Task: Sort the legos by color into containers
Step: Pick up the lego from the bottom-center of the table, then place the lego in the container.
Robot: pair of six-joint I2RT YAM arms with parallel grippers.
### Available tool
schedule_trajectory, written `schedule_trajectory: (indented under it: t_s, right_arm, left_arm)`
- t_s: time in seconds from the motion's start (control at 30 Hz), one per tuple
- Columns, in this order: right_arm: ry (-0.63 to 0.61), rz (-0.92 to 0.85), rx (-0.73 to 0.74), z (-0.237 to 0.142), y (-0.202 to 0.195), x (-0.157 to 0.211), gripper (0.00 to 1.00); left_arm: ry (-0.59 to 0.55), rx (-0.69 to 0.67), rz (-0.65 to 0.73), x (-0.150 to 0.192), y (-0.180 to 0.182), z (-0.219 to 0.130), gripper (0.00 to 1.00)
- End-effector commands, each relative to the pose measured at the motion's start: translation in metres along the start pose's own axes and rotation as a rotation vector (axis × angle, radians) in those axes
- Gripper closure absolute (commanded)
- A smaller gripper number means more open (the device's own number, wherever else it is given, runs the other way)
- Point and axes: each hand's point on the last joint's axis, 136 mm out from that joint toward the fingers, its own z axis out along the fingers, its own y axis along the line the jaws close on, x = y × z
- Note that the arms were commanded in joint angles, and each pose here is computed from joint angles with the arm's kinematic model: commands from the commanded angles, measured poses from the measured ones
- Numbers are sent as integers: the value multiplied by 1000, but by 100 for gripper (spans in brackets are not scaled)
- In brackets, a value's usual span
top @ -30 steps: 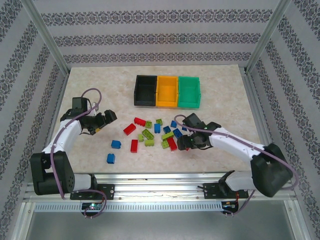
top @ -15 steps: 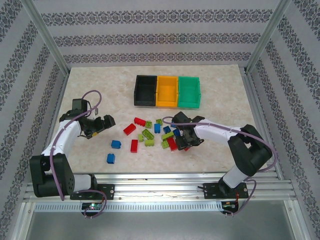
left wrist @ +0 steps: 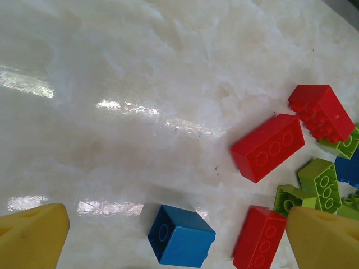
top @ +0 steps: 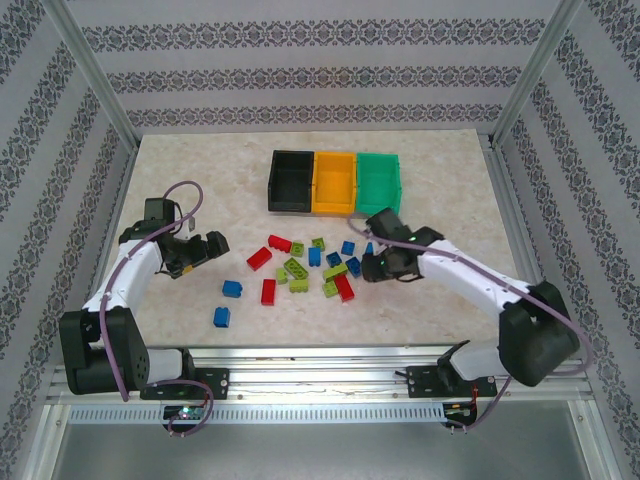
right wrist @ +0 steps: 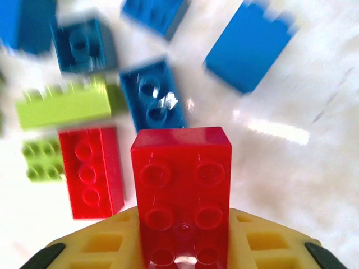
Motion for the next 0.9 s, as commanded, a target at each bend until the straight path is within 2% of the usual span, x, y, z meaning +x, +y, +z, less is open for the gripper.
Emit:
schedule_trajectory:
  t_s: [0.0,0.1,0.3,0.37,0.4,0.43,0.5,0.67,0.77,0.87]
  right_arm:
    - [-160,101,-87,-23,-10,-60,72]
    - [-224,191,-99,-25,-33,-117,72]
    - [-232,240,-57,4,-73,-202,69]
    - [-207,241,-50,16,-82,-219,63]
    - [-200,239,-42,19,-85,-224,57]
    - [-189,238,-29,22,-89,-227,50]
    - [-190,231,-21,21,-90,-229,44]
    - [-202,196,-95,7,-63,-210,43]
    - [-164,113,-122,5,-32,-178,43]
    - [-85,17,-130,11,1,-127,43]
  left_arm:
    - [6,-6,-7,-5,2,-3,1]
    - [22,17,-12,-3,-1,0,1]
    - [30,-13,-1,0,4,-2,1]
    - [30,-17,1,3,5,-3,1]
    - [31,-20,3,4,6,-4,1]
    - [30,-23,6,6,6,-5,1]
    - [19,-31,9,6,7,-7,1]
    - [1,-34,11,3,7,-9,1]
    - [13,-24,10,1,5,-6,1]
    - [29,-12,8,1,4,-3,1]
